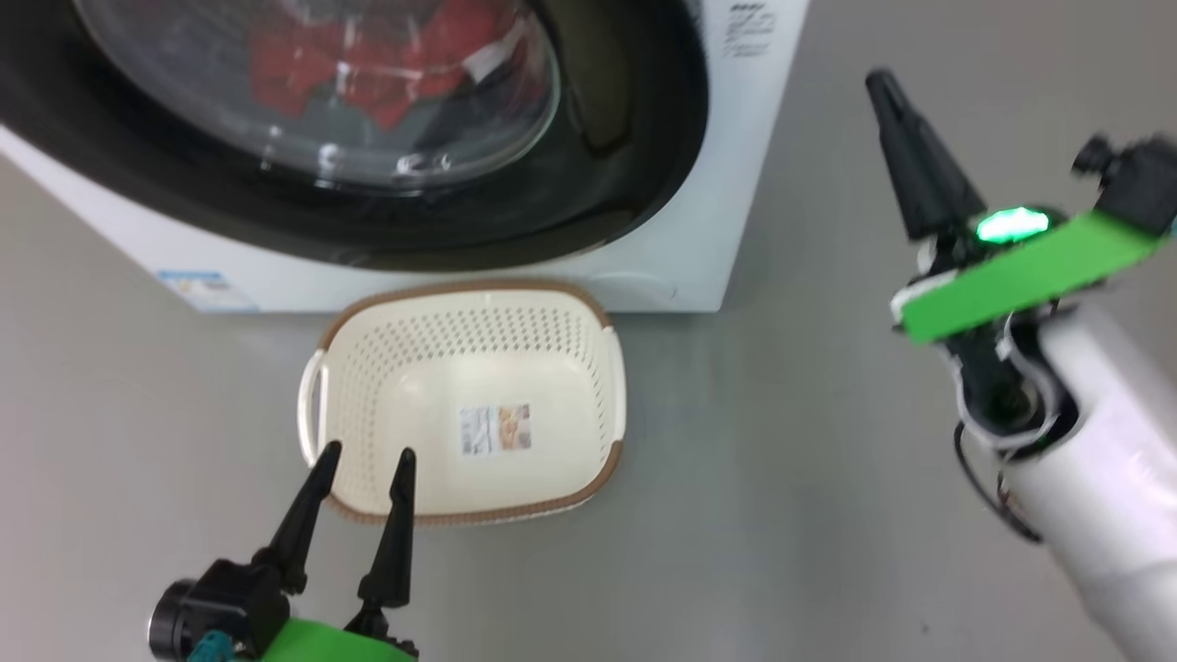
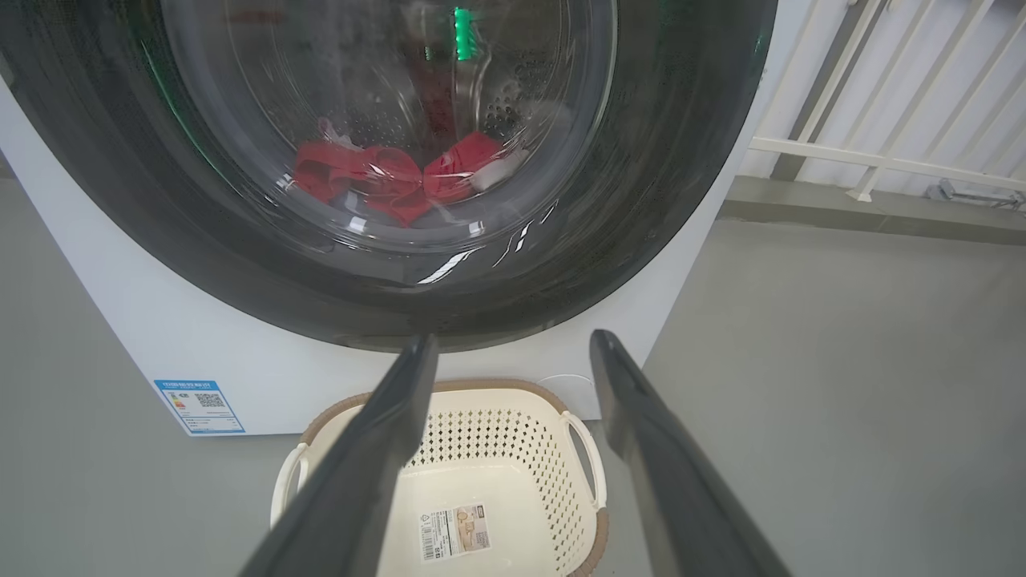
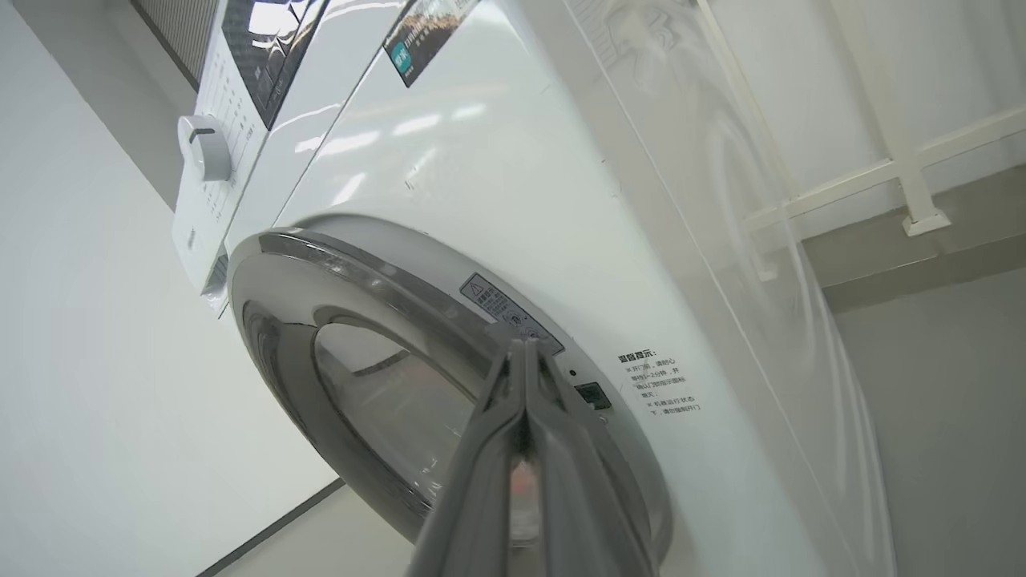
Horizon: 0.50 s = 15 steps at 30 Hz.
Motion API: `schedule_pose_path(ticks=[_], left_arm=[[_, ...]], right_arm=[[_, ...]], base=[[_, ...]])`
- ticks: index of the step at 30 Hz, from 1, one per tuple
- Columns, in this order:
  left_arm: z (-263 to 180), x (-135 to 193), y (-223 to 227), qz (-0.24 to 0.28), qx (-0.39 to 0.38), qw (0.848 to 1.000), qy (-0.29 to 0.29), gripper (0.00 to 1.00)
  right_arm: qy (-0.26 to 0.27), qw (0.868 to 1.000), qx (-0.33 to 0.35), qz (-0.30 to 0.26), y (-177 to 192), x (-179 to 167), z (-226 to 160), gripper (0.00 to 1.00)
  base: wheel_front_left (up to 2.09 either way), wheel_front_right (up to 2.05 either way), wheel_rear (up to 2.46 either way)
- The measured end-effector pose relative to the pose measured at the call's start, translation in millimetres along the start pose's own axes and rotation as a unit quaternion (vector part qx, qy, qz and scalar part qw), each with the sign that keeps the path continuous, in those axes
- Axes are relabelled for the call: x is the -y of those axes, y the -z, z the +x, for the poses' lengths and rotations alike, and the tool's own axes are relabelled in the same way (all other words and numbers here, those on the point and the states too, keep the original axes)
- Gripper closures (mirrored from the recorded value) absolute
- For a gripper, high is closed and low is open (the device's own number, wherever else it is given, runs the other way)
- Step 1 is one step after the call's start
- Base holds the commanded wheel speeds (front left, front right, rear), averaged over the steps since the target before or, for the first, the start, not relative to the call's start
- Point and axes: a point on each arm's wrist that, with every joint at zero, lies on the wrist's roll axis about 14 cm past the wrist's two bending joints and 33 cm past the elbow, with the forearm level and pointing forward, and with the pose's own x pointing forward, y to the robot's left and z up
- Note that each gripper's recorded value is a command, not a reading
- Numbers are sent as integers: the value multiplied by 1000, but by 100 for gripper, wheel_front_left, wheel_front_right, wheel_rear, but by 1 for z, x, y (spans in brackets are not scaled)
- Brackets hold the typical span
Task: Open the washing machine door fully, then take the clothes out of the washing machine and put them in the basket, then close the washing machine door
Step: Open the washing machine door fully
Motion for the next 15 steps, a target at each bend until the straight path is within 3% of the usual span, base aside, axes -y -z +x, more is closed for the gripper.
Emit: schedule_pose_path(ticks=[9,15], left_arm=[[11,-9,15,2,-21,1000,-10,0],[16,-13,24,0,-34,999,-15,0]], right_arm=[[-31,989,-68,125,14,-3,51,100],[-48,964,-152,213,41,-8,66,100]], base=[[0,0,0],[0,0,0]])
